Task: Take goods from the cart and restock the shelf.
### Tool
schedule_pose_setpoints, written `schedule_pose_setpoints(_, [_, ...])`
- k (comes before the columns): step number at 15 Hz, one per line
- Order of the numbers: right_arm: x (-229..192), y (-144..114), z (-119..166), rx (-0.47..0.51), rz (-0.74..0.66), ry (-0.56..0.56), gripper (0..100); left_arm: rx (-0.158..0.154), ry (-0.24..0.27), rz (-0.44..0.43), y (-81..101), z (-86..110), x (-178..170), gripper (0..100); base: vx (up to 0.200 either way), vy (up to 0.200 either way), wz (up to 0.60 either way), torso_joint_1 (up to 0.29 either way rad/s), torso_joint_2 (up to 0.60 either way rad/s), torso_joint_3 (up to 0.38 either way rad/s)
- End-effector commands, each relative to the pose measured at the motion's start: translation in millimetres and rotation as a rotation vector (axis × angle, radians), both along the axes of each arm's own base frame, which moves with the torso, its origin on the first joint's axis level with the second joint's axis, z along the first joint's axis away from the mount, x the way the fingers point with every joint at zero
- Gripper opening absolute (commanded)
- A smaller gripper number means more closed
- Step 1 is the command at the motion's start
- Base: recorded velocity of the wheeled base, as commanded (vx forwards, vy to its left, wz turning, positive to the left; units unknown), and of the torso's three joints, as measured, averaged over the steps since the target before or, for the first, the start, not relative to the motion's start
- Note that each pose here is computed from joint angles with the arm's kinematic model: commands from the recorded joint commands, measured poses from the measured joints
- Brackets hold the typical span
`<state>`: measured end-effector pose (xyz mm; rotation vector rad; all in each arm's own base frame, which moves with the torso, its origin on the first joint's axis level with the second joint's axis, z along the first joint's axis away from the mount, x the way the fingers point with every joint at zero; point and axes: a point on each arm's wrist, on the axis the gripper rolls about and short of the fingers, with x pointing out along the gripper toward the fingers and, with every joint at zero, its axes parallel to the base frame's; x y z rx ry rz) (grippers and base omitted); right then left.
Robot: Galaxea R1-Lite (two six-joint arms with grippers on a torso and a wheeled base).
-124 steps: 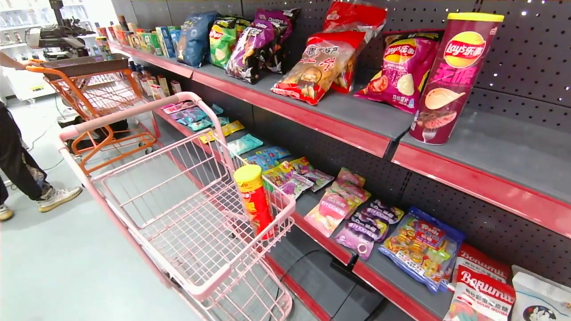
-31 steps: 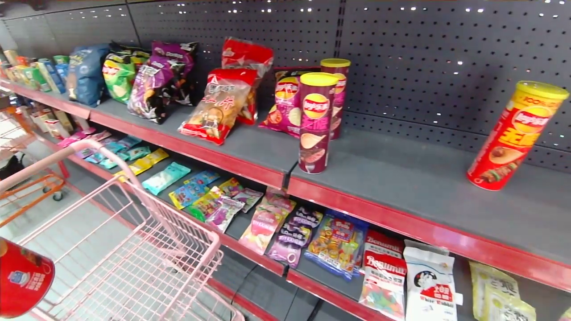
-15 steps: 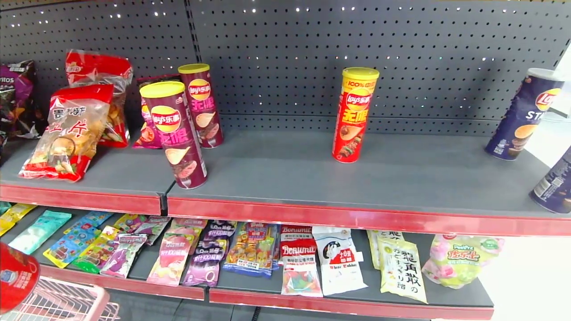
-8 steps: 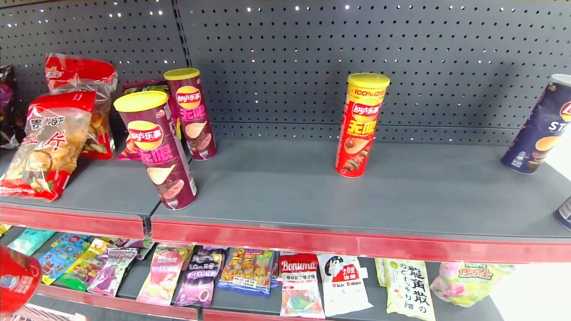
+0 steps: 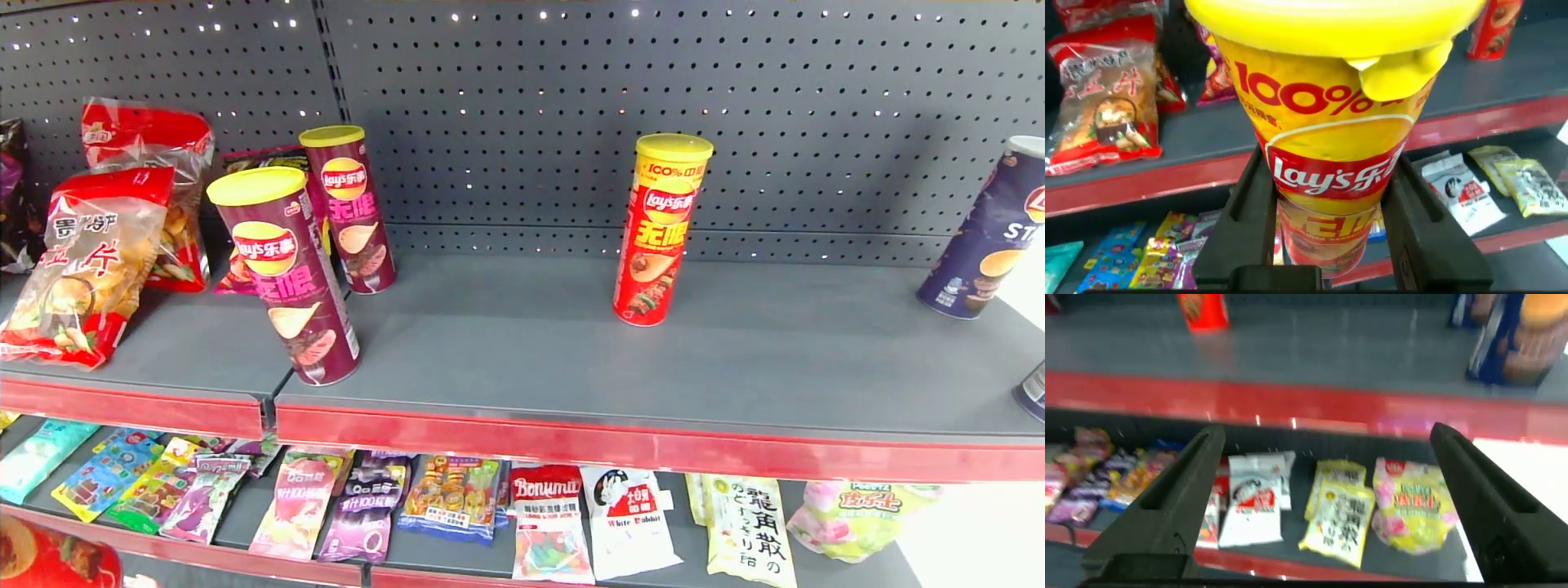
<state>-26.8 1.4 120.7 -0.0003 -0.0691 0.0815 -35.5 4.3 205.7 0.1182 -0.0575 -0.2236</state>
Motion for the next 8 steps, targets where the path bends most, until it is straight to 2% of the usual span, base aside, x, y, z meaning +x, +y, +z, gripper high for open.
schedule_pose_setpoints(1, [62.4,4.6,107.8,-0.060,0.144,0.120,100,0.005,0.003,0.003,0.2,-4.0,0.0,0,0.000,0.000,0.00,0.000,0.00,0.000])
schedule_pose_setpoints(2, [90.6,10.9,127.0,-0.142,0.230,0.150,100,0.004,0.006,0.012,0.2,-2.3,0.8,0,0.000,0.000,0.00,0.000,0.00,0.000])
schedule_pose_setpoints(3, [103.1,15.3,136.2,-0.143,0.269,0.160,100,0.002,0.011,0.010,0.0,-1.3,2.0,0,0.000,0.000,0.00,0.000,0.00,0.000])
schedule_pose_setpoints(4, [126.7,32.8,156.0,-0.153,0.403,0.162,100,0.001,0.013,0.007,-0.2,0.6,2.8,0,0.000,0.000,0.00,0.000,0.00,0.000])
schedule_pose_setpoints(5, [143.7,46.6,160.6,-0.156,0.470,0.188,100,0.002,0.019,0.007,-0.5,0.8,4.1,0,0.000,0.000,0.00,0.000,0.00,0.000])
schedule_pose_setpoints(8, [206.1,75.4,166.8,-0.153,0.500,0.191,100,0.005,0.031,0.009,-1.1,4.8,8.0,0,0.000,0.000,0.00,0.000,0.00,0.000])
